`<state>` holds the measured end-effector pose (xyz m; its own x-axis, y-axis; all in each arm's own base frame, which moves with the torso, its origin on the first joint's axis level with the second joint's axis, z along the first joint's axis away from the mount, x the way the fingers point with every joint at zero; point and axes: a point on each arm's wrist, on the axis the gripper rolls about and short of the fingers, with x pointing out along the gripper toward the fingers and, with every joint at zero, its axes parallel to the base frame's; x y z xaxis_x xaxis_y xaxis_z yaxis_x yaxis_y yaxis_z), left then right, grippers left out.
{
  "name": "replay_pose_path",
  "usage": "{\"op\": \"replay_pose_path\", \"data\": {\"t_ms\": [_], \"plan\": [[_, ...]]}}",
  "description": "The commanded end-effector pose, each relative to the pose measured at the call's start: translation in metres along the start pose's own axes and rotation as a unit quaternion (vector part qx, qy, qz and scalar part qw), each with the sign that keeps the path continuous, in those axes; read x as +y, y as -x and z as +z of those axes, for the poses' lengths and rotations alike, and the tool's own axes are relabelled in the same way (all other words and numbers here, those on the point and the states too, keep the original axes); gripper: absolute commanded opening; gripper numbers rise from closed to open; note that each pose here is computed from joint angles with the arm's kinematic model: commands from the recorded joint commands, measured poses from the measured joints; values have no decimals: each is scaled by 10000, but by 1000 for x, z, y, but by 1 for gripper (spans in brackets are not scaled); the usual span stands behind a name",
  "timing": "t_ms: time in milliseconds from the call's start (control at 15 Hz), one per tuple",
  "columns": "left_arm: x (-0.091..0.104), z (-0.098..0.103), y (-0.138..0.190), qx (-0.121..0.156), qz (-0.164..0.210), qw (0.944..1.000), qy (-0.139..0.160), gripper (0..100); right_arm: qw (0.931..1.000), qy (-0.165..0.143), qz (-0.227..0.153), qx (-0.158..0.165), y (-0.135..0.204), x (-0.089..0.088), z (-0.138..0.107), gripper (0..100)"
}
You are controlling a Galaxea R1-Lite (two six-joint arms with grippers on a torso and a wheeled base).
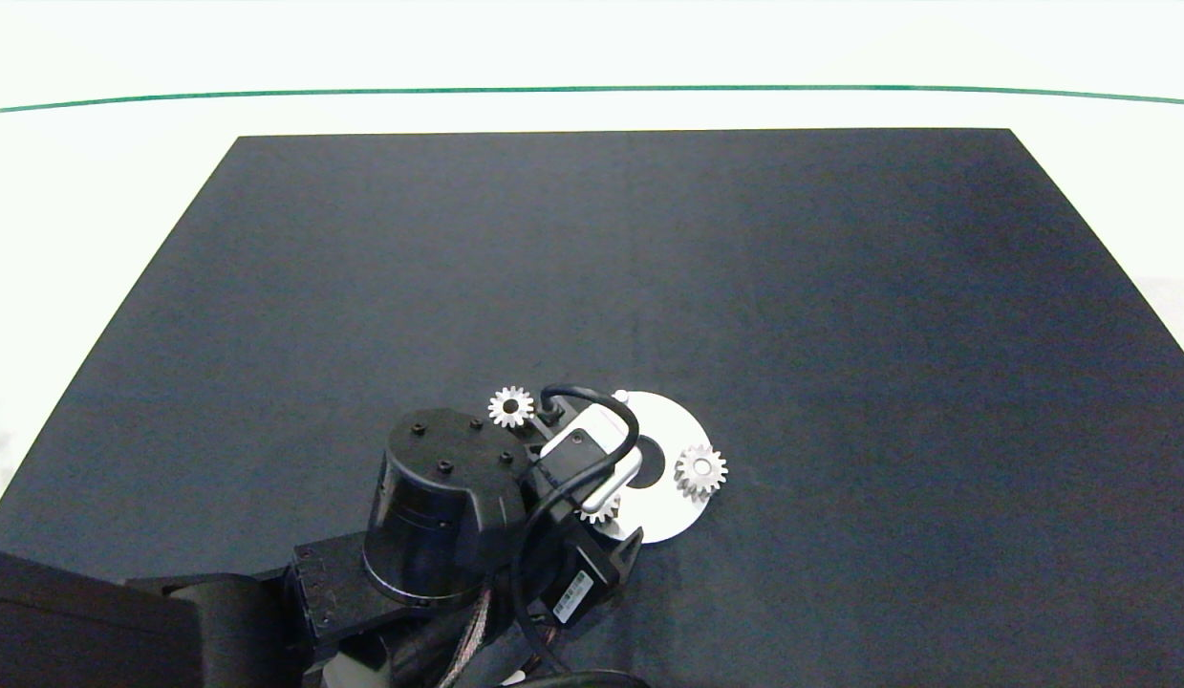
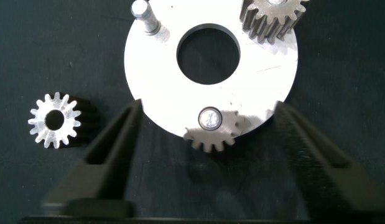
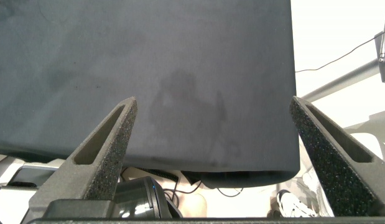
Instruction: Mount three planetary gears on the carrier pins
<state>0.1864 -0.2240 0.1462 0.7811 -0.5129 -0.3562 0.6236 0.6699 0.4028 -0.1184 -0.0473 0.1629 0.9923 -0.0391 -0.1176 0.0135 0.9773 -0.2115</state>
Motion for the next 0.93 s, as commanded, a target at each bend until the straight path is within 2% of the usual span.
{"op": "replay_pose_path", "data": {"t_ms": [67, 400, 533, 933], "plan": [[7, 10, 10, -192, 88, 9998, 33, 100, 10000, 20, -1, 37, 0, 0, -1, 100], [23, 30, 27, -205, 146, 9997, 54, 100, 10000, 19, -9, 38, 0, 0, 0, 100], [39, 32, 21, -199, 371, 9990, 150, 100, 10000, 9, -6, 8, 1, 0, 0, 100], [75, 17, 7, -39, 490, 9986, 194, 100, 10000, 8, -18, -11, 2, -1, 1, 100]]}}
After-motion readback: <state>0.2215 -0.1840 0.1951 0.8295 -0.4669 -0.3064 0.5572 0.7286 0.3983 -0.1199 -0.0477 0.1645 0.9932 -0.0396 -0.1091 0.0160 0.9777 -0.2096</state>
